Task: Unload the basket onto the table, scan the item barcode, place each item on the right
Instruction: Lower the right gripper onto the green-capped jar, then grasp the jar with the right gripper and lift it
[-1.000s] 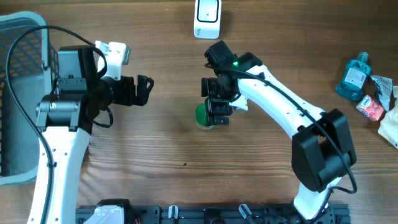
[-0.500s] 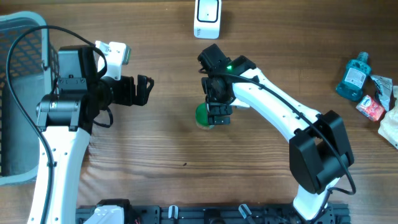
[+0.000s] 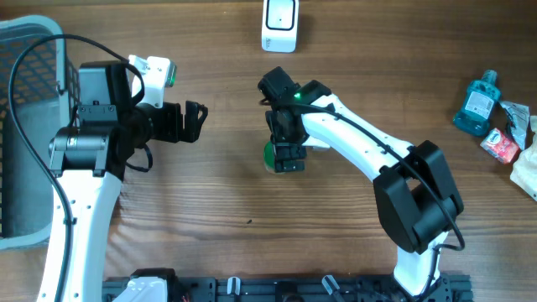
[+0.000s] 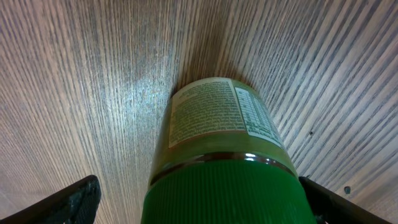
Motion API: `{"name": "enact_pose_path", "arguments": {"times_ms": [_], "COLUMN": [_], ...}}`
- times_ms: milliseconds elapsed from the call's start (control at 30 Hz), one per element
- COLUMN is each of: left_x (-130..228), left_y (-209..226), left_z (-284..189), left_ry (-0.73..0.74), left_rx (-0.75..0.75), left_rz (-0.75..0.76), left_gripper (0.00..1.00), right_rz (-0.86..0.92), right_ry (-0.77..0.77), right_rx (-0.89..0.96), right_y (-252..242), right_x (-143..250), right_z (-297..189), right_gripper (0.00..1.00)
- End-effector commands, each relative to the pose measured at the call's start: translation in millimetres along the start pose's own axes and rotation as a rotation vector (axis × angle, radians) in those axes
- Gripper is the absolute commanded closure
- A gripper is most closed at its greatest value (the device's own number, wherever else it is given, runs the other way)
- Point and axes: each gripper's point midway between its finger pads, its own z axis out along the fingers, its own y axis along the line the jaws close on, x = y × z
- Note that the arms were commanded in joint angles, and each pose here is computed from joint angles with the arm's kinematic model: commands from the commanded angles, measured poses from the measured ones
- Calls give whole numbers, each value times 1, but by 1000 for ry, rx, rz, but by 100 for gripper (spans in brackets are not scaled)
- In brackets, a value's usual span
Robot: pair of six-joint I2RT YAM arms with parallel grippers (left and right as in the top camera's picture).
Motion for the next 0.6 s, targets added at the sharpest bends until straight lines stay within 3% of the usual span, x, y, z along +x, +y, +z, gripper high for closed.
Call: {"name": "enact_pose_path", "arguments": {"times_ms": [0,233,367,567], "left_x": [-5,-5,-5,-5], "left_y": [-2,-2,-2,-2], "left_z": [-3,-3,-3,-3], "left_ry": [-13,-13,-13,-12], "left_rx": [15,15,15,15], "left_rz": [-3,-3,-3,-3], "left_gripper": [0,0,0,0], "right_rz": [19,22,0,-32], "right_ry": [-8,-34,-64,-89], "right_rx": [19,50,38,75], "right_y": [-3,-11,-13,-24], "right_x": [-1,-5,-3,3], "right_z": [6,7,9,25], "right_gripper": [1,25,26,35]}}
